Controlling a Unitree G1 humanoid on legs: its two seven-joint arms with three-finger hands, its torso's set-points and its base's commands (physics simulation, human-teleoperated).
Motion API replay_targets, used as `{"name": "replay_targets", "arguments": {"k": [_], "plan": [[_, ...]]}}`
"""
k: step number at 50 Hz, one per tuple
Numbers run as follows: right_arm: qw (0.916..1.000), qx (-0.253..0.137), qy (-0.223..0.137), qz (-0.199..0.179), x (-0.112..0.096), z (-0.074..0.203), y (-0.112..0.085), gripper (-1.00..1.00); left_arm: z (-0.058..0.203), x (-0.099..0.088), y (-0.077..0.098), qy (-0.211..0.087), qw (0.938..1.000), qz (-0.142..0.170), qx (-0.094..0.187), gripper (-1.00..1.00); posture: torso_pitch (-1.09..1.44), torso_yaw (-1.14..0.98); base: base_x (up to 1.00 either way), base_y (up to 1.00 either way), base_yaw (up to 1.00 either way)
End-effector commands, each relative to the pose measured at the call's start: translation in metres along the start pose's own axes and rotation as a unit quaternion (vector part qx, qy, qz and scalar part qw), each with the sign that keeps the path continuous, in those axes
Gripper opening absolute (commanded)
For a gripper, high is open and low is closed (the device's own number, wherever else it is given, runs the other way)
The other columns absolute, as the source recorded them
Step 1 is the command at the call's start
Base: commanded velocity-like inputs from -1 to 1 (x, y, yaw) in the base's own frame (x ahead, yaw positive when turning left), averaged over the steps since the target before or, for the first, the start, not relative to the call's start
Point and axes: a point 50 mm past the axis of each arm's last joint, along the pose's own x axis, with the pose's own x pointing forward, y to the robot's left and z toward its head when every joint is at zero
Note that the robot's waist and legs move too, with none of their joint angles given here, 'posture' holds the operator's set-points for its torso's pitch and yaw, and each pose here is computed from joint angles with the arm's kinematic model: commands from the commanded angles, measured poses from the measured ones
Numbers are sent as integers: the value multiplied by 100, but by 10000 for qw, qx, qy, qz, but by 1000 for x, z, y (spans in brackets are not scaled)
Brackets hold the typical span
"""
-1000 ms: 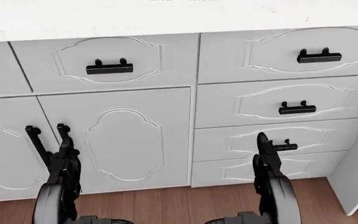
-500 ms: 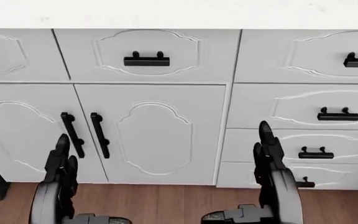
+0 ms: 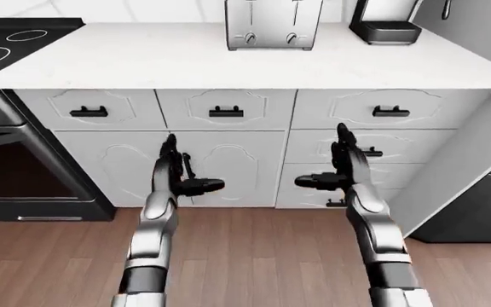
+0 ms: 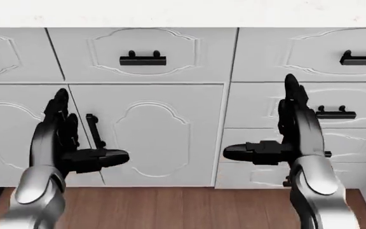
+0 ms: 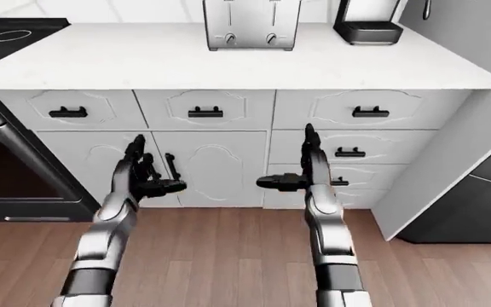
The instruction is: Push down the lever of the toaster to turn it on.
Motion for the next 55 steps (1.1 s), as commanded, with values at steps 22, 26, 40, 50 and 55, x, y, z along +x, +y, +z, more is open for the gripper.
{"name": "replay_targets", "arguments": {"k": [22,26,40,50,55], "plan": [[9857,-148,-1655,290,-55,207,15,100,211,-48,-3,-1585,9867,-349,59,100,0,0,0,0,0],[9838,-70,-1757,352,-63,215,16,100,222,-57,-2,-1715,9845,-362,13,100,0,0,0,0,0],[9799,-31,-1966,334,-69,222,13,100,233,-67,0,-1847,9821,-331,-141,100,0,0,11,0,0],[9800,10,-1962,340,-66,220,12,100,235,-68,-1,-1869,9817,-321,-156,100,0,0,19,0,0],[9799,14,-1963,344,-66,220,12,100,237,-69,0,-1884,9814,-311,-175,100,0,0,19,0,0]]}}
